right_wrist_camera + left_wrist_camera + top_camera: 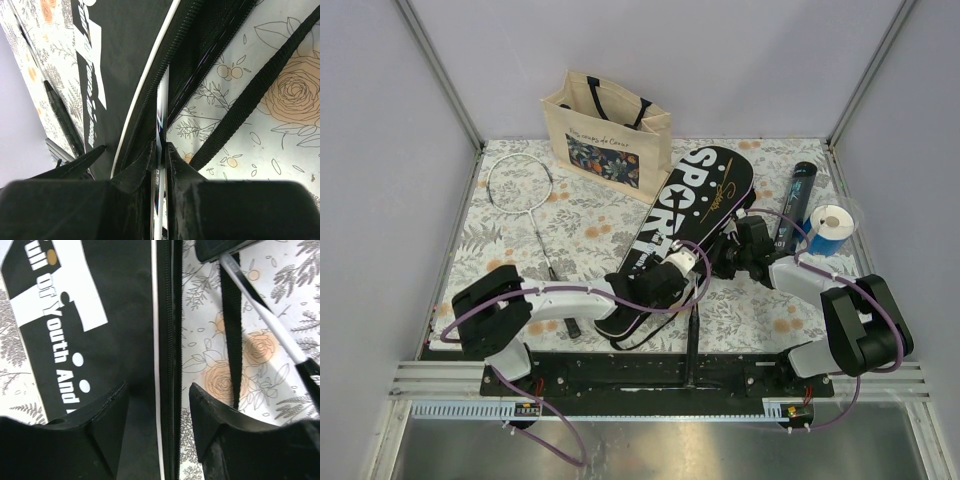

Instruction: Pack up the badminton gear

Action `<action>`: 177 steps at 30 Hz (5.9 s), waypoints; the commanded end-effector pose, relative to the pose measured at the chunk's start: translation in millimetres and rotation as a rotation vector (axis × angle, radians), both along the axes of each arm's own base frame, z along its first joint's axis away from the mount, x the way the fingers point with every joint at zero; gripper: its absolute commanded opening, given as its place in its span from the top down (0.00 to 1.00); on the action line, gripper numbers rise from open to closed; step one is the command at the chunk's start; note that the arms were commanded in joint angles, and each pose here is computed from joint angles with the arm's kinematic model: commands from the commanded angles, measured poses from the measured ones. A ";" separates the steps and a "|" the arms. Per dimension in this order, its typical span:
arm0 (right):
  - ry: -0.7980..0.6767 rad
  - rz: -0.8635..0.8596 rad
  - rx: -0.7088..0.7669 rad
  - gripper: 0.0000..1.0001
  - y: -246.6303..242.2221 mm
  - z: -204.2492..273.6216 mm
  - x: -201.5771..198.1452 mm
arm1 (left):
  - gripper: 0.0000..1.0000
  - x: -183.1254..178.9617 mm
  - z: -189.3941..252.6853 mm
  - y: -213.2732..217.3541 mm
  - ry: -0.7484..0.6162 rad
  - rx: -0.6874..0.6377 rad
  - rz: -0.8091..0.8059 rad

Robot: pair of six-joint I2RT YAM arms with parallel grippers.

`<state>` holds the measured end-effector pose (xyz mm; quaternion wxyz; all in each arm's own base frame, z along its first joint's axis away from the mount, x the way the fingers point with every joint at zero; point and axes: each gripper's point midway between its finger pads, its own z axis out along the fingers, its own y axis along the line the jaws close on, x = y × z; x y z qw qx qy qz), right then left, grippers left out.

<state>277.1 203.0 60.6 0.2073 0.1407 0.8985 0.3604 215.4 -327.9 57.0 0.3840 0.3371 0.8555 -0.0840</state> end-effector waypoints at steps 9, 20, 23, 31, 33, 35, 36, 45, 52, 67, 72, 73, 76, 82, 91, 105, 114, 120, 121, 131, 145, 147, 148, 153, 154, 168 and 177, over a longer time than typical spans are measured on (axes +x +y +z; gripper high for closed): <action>-0.097 0.028 0.060 1.00 11.4 27.3 7.9 | 0.84 16.4 12.8 9.6 -0.112 0.034 0.100; -0.220 -0.116 0.197 1.00 26.0 42.8 50.8 | 1.00 -16.1 34.9 -12.5 0.015 -0.160 -0.011; -0.251 -0.191 0.238 1.00 28.5 47.6 69.4 | 1.00 -22.3 31.3 -11.4 0.043 -0.176 -0.016; -0.341 -0.333 0.303 1.00 40.3 57.1 113.8 | 1.00 -37.6 45.4 -19.2 0.106 -0.322 -0.021; -0.385 -0.367 0.338 1.00 45.3 59.3 122.2 | 1.00 -41.3 50.1 -23.4 0.126 -0.359 -0.026; -0.410 -0.395 0.364 1.00 48.2 60.7 127.7 | 1.00 -43.0 53.1 -26.2 0.136 -0.381 -0.028; -0.414 -0.418 0.370 1.00 47.0 59.2 129.6 | 1.00 -42.9 52.4 -26.6 0.140 -0.384 -0.022; -0.433 -0.528 0.370 1.00 46.1 37.9 140.0 | 1.00 -37.0 44.0 -30.9 0.167 -0.415 0.041; -0.370 -0.468 0.371 0.67 50.6 27.8 122.5 | 0.77 -10.2 34.1 -16.7 0.139 -0.281 0.172; -0.133 -0.366 -0.079 0.50 -11.2 15.4 28.3 | 0.42 40.5 83.0 50.3 -0.064 -0.202 0.517; -0.153 -0.385 -0.203 0.51 -39.4 32.3 12.3 | 0.41 50.0 97.2 82.3 -0.051 -0.233 0.616; -0.172 -0.380 -0.198 0.51 -40.4 38.6 11.0 | 0.40 51.6 100.1 89.4 -0.050 -0.242 0.634; -0.233 -0.352 -0.180 0.52 -41.1 57.1 7.0 | 0.38 57.2 98.8 132.0 -0.043 -0.220 0.768; -0.314 -0.313 -0.120 0.52 -37.6 85.2 0.2 | 0.34 56.4 52.7 237.8 0.060 -0.185 1.137; -0.398 -0.302 -0.074 0.52 -37.2 111.8 -2.3 | 0.38 48.2 -2.1 279.7 0.203 -0.198 1.315; -0.411 -0.116 0.083 0.53 7.1 132.9 -11.2 | 0.62 33.7 -49.9 269.2 0.353 -0.195 1.340; -0.413 0.082 0.182 0.49 89.7 155.6 -19.5 | 1.00 28.7 -29.7 248.1 0.394 -0.397 1.303; -0.378 0.294 0.266 0.41 166.8 146.7 -23.9 | 1.00 24.8 -16.5 244.2 0.367 -0.488 1.263; -0.373 0.323 0.282 0.41 178.5 146.2 -24.1 | 1.00 23.5 -15.6 245.8 0.356 -0.494 1.257; -0.301 0.533 0.367 0.40 282.6 116.0 -24.0 | 1.00 13.3 -0.1 237.0 0.327 -0.642 1.176; -0.206 0.585 0.221 0.44 344.3 50.4 -18.1 | 1.00 7.6 6.7 228.3 0.317 -0.763 1.119; -0.193 0.596 0.203 0.44 347.6 43.6 -19.2 | 1.00 6.6 6.3 227.8 0.322 -0.758 1.116; -0.186 0.597 0.197 0.44 348.8 38.9 -20.0 | 1.00 6.2 5.7 227.0 0.328 -0.758 1.115; -0.161 0.612 0.175 0.45 356.3 26.0 -24.9 | 1.00 5.5 7.2 225.2 0.331 -0.768 1.104; -0.160 0.614 0.178 0.47 357.8 26.5 -24.5 | 1.00 6.1 8.5 225.7 0.326 -0.773 1.104; -0.262 0.616 0.350 1.00 359.7 88.0 -29.3 | 0.40 5.5 46.2 222.1 0.247 -0.762 0.950; -0.411 0.559 0.523 1.00 320.0 188.0 -20.6 | 0.23 -2.7 129.1 210.0 0.130 -0.819 0.710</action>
